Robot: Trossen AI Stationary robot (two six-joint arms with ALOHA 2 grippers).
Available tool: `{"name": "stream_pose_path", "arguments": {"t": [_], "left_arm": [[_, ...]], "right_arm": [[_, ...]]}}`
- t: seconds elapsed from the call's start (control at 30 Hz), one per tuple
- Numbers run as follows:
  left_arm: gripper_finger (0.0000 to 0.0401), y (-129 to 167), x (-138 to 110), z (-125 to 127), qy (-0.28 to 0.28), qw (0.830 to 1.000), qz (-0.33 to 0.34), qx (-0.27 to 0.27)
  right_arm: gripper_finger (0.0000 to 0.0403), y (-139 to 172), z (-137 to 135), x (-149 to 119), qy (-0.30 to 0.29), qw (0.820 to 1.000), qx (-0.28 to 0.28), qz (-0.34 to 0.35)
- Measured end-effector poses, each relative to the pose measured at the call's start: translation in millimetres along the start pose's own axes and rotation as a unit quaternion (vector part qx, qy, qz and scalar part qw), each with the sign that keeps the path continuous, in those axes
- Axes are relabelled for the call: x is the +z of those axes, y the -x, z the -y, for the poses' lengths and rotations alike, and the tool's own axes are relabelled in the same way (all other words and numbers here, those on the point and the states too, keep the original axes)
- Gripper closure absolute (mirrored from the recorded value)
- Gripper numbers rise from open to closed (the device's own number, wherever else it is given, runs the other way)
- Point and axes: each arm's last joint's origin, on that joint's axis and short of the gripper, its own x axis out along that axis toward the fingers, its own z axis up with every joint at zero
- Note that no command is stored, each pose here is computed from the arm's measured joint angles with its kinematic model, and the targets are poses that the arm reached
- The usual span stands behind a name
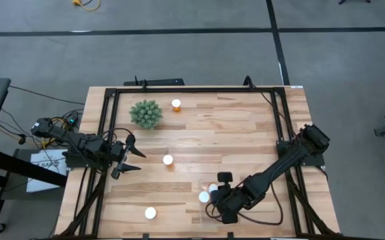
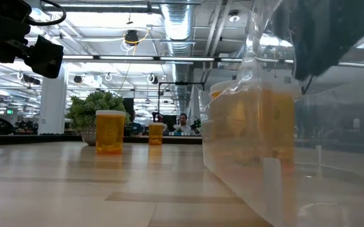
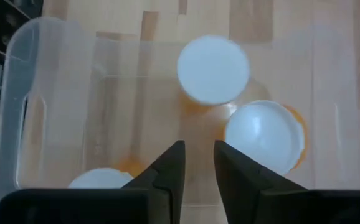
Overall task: Pick and place pill bottles into a basket
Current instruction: Put the top orange pill bottle into the transparent bin
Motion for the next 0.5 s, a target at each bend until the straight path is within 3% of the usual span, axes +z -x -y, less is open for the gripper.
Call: {"name": "stream_pose_path", "arguments": {"t": [0.5], "left_arm": [[0.0159,0.0,-0.1,0.0,0.0,1.0,0.0,0.0]], "right_arm": [[0.0315,-1.1,10.3,5.7,-0.002,1.0,-0.019,0.011]]}}
